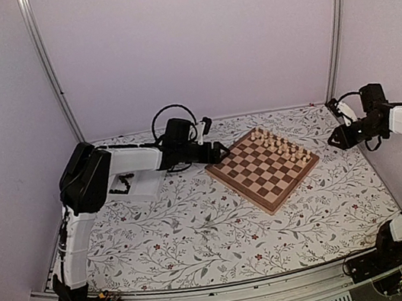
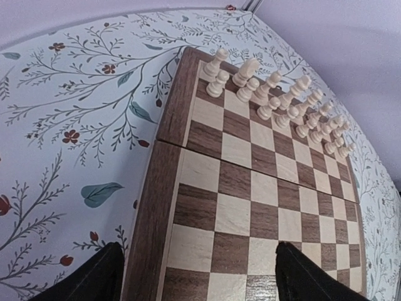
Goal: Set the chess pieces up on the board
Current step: Adjust the chessboard at the center of the board.
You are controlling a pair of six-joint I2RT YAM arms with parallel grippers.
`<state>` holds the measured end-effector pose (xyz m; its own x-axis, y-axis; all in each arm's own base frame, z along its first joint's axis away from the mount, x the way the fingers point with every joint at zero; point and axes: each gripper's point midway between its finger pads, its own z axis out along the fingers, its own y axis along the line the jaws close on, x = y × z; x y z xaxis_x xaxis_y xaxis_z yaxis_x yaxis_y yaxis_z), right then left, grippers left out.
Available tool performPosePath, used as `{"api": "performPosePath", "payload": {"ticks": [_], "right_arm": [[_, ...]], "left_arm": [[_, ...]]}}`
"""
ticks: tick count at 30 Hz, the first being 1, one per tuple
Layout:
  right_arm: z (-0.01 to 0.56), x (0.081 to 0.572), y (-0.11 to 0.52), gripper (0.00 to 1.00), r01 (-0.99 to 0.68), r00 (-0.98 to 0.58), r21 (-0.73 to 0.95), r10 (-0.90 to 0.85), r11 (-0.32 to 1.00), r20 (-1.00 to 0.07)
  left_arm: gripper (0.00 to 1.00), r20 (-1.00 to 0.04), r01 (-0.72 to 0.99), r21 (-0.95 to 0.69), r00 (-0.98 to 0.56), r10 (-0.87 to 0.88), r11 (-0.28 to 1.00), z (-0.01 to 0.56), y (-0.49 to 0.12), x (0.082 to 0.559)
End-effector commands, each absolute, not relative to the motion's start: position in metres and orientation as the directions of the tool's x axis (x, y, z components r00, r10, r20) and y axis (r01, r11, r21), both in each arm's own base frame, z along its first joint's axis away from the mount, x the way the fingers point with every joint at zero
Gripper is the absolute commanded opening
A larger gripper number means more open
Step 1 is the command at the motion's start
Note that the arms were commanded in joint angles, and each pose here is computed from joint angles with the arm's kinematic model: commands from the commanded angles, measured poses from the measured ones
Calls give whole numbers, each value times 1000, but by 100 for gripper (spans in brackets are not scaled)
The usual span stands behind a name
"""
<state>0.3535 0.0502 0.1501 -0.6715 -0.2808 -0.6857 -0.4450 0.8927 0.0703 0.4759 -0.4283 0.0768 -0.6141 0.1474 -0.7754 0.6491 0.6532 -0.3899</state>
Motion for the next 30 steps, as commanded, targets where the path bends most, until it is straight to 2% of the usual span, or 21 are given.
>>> {"api": "performPosePath", "payload": {"ticks": [1,2,4,14,16,21,25,30], "right_arm": [[135,366,21,16,-294,-756,261,-56,919,-652],[126,367,15,7,-263,-777,278,-32,924,-629],[107,371,8,0,-216,-813,298,-3,930,-582],[43,385,-7,0,-128,-897,305,21,944,-442],[35,386,-6,0,-121,-904,313,26,942,-427],[20,386,-1,0,-113,-917,357,40,927,-396],[14,384,3,1,-123,-921,381,37,916,-388],[7,386,10,2,-136,-925,415,35,900,-379]], "left_arm": [[85,-738,660,-437,-652,176,611,61,-442,469],[85,-732,660,-441,-657,182,608,59,-443,469],[85,-725,662,-452,-663,186,598,57,-447,468],[84,-696,680,-484,-681,229,551,48,-452,451],[84,-678,667,-471,-693,247,578,42,-447,447],[84,-755,696,-391,-617,222,603,69,-437,455],[86,-794,663,-316,-576,193,678,85,-425,474],[86,-728,643,-351,-645,233,681,56,-427,479]]}}
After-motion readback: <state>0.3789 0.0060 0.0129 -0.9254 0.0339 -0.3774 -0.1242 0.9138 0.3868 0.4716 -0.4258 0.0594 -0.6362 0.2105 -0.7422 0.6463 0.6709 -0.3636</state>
